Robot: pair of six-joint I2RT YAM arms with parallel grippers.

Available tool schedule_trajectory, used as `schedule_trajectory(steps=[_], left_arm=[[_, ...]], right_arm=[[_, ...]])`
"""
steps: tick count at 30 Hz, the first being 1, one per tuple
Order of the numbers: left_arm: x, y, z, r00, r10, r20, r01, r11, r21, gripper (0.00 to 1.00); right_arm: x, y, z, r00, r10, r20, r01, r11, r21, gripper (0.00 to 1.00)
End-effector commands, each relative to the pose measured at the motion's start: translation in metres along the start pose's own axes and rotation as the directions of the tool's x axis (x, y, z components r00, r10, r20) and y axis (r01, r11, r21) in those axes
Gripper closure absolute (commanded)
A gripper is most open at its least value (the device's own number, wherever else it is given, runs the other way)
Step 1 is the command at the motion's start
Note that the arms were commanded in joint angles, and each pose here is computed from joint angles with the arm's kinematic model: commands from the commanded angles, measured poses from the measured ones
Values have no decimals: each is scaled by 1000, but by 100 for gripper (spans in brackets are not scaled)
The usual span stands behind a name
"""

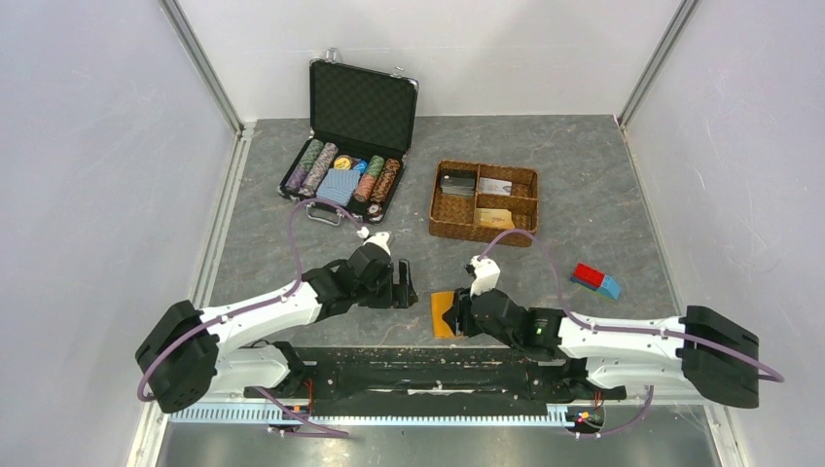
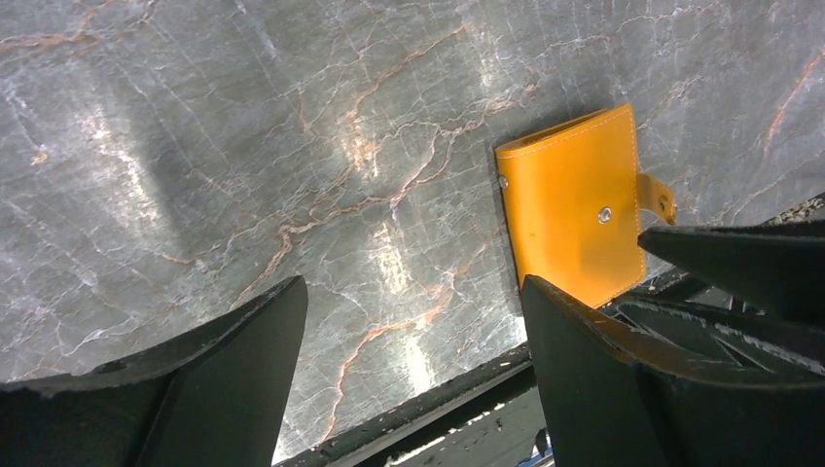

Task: Take the credit cards out of the card holder
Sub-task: Open the card holder at the corner of the board.

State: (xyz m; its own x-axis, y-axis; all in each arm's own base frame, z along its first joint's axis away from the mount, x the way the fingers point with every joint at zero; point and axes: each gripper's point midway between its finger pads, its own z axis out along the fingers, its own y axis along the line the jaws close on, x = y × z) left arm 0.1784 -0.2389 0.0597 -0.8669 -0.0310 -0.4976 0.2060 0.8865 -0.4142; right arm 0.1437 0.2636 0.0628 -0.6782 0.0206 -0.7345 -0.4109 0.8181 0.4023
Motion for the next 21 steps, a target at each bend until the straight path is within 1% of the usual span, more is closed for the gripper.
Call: schedule_trajectory(steps=[1, 4, 6, 10, 12, 17, 21], left_arm=[[2, 5, -3, 1000, 6, 25, -6, 1000, -1, 13], [8, 7, -2, 1000, -3, 12, 3, 1000, 8, 14], [10, 7, -1, 1000, -10, 8, 10, 1000, 13, 15], [13, 3, 2, 1000, -21, 1, 20, 999, 41, 15], [14, 1, 5, 1000, -23, -9, 24, 998, 49, 16], [23, -17, 10, 997, -30, -71, 39, 990, 136, 21], [26, -26, 13, 995, -33, -92, 49, 982, 180, 26]], right_arm=[[-14, 1, 5, 999, 20, 39, -22, 998, 55, 55], [-15, -18, 4, 998, 12, 58, -19, 992, 127, 52], [-15, -26, 2, 997, 19, 74, -30, 989, 148, 51], [-3, -39, 3, 998, 37, 44, -44, 985, 168, 50], [2, -39, 4, 999, 45, 29, -49, 986, 161, 50], [11, -41, 8, 997, 71, -1, -70, 987, 146, 50], [14, -34, 9, 993, 119, 7, -119, 991, 66, 51]])
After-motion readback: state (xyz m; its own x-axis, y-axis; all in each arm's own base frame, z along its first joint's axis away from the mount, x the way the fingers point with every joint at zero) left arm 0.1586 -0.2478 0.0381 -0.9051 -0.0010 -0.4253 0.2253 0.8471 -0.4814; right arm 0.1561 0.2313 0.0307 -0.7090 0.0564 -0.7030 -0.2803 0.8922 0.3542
